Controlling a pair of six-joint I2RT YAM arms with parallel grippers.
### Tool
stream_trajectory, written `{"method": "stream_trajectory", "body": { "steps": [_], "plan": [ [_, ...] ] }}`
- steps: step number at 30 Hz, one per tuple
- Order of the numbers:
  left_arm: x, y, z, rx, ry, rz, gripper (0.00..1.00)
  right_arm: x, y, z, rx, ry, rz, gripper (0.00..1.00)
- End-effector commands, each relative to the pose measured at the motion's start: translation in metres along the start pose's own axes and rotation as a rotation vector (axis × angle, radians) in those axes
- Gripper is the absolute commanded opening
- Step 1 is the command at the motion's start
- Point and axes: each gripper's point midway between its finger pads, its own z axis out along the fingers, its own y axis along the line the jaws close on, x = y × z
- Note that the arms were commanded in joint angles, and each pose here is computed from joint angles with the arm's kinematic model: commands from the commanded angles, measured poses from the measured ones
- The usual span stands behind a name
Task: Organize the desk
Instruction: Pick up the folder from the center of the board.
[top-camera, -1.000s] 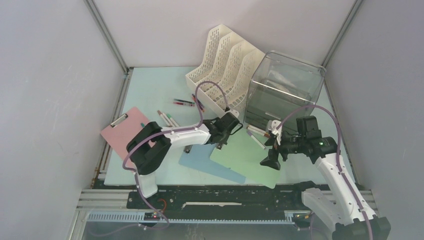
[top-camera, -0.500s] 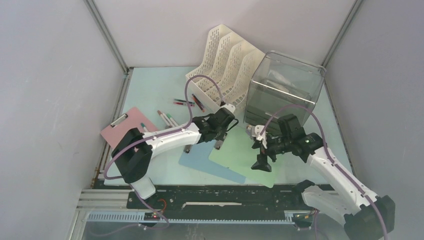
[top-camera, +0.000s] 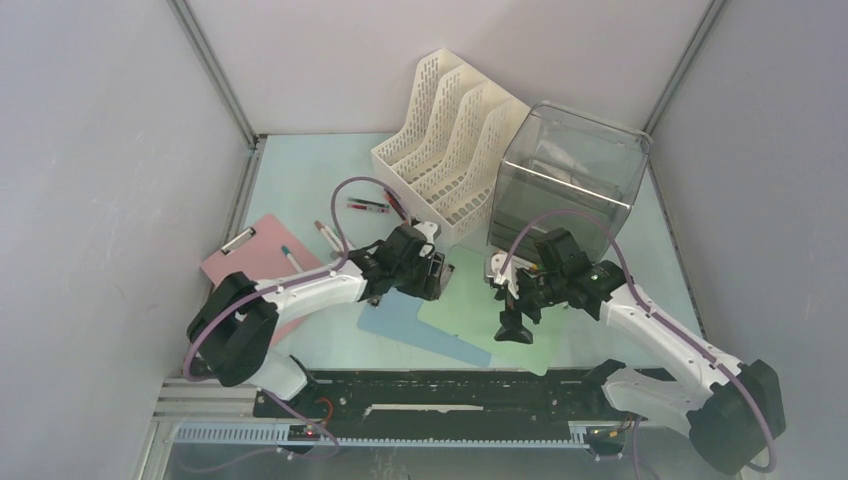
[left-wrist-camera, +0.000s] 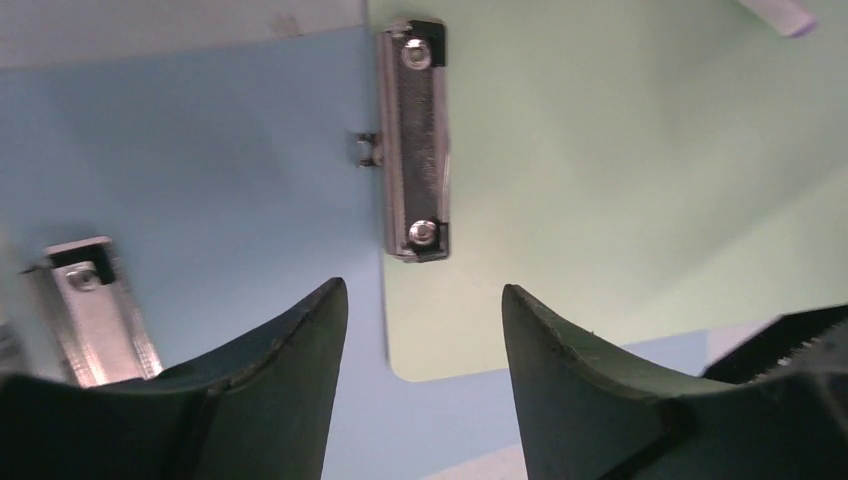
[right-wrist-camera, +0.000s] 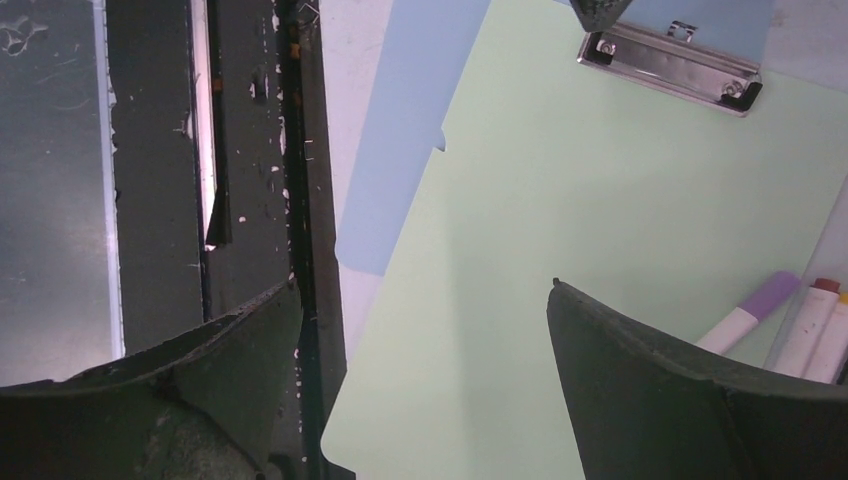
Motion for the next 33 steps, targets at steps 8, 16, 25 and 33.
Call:
{"method": "stream_trajectory", "body": {
  "steps": [8, 16, 25, 33],
  "plan": [
    [-0.015, -0.023, -0.005, 0.234, -0.084, -0.104, 0.69, 0.034, -0.041, 0.025, 0.181, 0.198, 0.048, 0.88],
    [-0.021, 0.005, 0.018, 0.151, -0.081, -0.076, 0.66, 0.037, -0.044, 0.031, 0.192, 0.208, 0.087, 0.79],
    [-0.017, 0.014, 0.043, 0.034, -0.002, -0.019, 0.56, 0.035, -0.046, 0.030, 0.202, 0.204, 0.082, 0.80],
    [-0.015, 0.024, 0.057, -0.084, 0.049, 0.039, 0.42, 0.033, -0.045, 0.028, 0.207, 0.201, 0.078, 0.80]
  ]
}}
